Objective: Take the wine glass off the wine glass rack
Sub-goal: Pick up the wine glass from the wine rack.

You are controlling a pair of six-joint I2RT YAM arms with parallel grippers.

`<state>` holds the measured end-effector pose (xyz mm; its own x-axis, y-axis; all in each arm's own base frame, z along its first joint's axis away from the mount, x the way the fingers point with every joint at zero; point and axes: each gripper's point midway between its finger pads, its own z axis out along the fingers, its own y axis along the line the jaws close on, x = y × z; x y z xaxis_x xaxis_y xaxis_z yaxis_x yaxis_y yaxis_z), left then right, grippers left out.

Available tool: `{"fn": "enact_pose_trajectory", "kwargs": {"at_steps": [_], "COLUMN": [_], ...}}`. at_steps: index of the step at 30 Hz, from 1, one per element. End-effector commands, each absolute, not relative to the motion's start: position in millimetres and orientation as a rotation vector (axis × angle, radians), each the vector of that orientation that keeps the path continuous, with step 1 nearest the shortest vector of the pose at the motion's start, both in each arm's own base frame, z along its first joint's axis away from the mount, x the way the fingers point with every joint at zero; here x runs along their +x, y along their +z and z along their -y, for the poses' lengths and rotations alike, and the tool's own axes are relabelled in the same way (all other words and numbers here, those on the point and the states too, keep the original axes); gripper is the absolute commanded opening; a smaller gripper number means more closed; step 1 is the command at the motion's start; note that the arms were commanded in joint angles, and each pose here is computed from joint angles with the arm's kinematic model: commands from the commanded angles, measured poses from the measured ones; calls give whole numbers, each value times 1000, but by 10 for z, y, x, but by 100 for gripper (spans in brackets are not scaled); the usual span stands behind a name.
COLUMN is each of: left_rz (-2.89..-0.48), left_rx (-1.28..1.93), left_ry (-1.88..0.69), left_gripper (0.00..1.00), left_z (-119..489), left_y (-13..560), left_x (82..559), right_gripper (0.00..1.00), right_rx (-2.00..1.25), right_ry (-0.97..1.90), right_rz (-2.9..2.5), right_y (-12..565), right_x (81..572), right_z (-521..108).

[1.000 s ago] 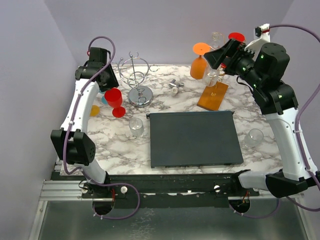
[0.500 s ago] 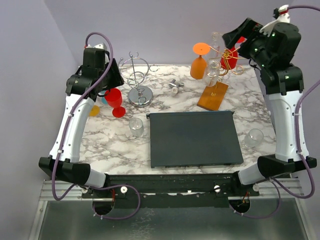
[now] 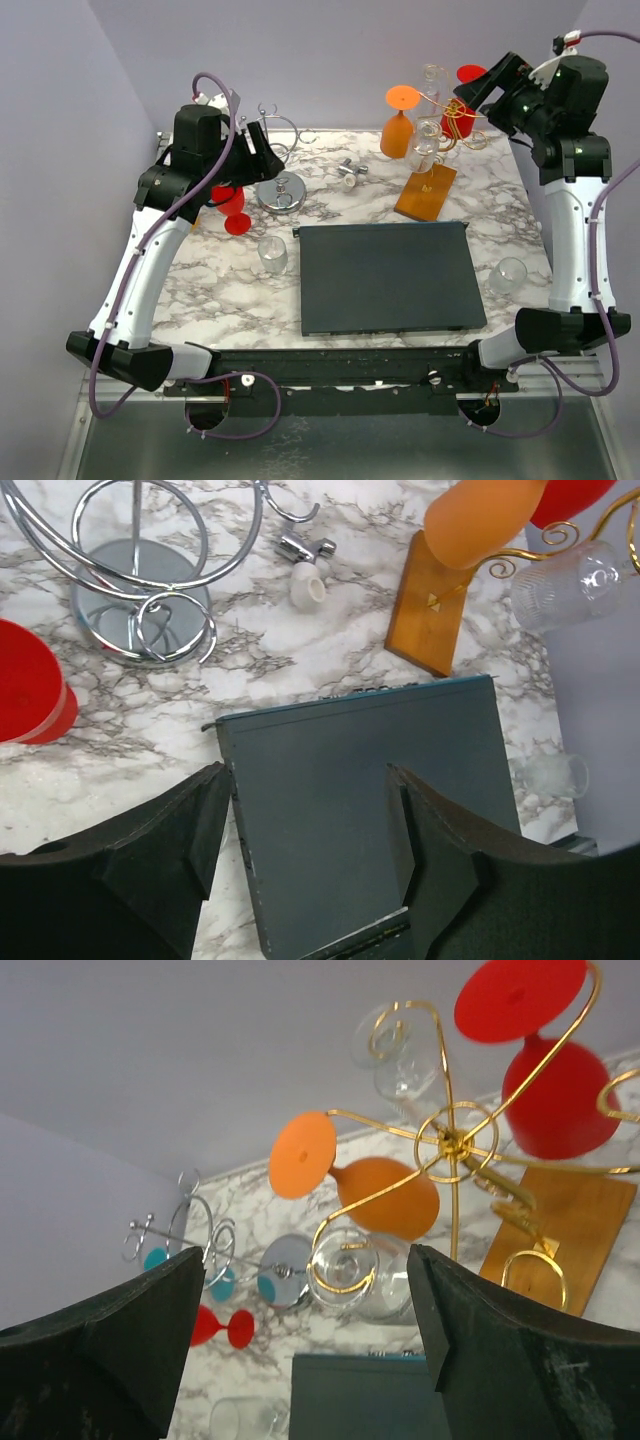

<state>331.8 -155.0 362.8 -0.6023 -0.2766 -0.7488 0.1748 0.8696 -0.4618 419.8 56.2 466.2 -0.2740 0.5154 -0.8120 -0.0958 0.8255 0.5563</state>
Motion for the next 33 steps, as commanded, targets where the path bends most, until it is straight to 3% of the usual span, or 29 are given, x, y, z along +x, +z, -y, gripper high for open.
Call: {"fn": "enact_pose_trajectory", "kwargs": {"at_steps": [1,9,24,33], "left_rz": [-2079,-2070,-2073,-2068], "left_rx": [-32,-31,-41,-40], "left_ry": [-761,-797,-793,-792], "left_gripper": [69,69,69,69], "left_z": [1723,1767,1768,1770], "left_y": [3713,3670,3651,3674], "left_x": [3253,3233,3254,3269], "right_gripper": [86,80,61,59], "right_rx": [279,308,381,407], "right_ry": [767,821,799,746], "right_rz": [-1823,-1922,-1928,-1938], "right_y": [4428,3984,3802,3718], "right_x": [4091,4182,4352,4391], "right_z": [-807,-1042,-999,-923]}}
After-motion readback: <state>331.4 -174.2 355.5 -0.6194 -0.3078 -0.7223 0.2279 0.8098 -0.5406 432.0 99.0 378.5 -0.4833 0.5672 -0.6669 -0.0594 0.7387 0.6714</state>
